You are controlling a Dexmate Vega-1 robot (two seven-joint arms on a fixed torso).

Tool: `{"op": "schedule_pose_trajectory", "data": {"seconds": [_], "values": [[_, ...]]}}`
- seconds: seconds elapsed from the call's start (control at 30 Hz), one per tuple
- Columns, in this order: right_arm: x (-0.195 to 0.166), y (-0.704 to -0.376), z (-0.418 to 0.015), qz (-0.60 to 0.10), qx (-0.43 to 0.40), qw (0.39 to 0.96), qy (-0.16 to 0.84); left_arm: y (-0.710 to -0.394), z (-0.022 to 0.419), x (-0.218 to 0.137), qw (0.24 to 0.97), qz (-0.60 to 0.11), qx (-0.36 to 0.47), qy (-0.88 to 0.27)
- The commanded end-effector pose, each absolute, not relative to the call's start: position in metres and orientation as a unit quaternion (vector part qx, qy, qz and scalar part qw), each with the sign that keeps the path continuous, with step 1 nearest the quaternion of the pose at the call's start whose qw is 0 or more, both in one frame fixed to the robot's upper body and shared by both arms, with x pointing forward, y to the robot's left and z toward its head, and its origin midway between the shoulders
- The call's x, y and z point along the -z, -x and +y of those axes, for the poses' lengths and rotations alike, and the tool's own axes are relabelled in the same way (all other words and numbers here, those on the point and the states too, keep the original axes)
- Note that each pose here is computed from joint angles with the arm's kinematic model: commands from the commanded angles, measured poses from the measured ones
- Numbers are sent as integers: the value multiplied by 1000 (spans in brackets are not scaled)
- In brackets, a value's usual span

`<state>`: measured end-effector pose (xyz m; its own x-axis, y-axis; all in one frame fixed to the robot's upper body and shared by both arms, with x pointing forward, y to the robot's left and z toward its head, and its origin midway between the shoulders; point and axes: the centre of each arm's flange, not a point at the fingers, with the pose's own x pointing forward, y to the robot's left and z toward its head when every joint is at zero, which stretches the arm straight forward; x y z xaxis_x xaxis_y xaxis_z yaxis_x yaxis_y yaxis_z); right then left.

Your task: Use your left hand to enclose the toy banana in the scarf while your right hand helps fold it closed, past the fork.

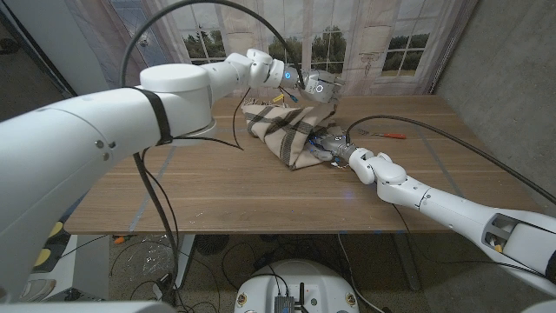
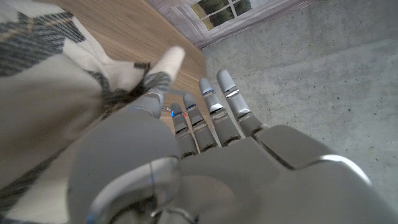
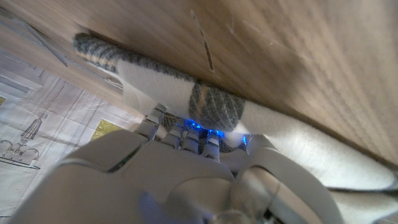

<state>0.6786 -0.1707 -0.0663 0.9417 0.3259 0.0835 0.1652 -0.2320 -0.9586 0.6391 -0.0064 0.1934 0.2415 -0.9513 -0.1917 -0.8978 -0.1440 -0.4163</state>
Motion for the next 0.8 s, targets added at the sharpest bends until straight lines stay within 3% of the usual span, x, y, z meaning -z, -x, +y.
{"op": "schedule_pose_trajectory", "data": {"seconds": [0.03,0.8], "values": [[64,-675,-169,-145,-76,592,789,-614,-4,-185,167,679,111,706],[9,-628,-190,-183,51,621,760,-565,49,-161,2,656,292,696]]}}
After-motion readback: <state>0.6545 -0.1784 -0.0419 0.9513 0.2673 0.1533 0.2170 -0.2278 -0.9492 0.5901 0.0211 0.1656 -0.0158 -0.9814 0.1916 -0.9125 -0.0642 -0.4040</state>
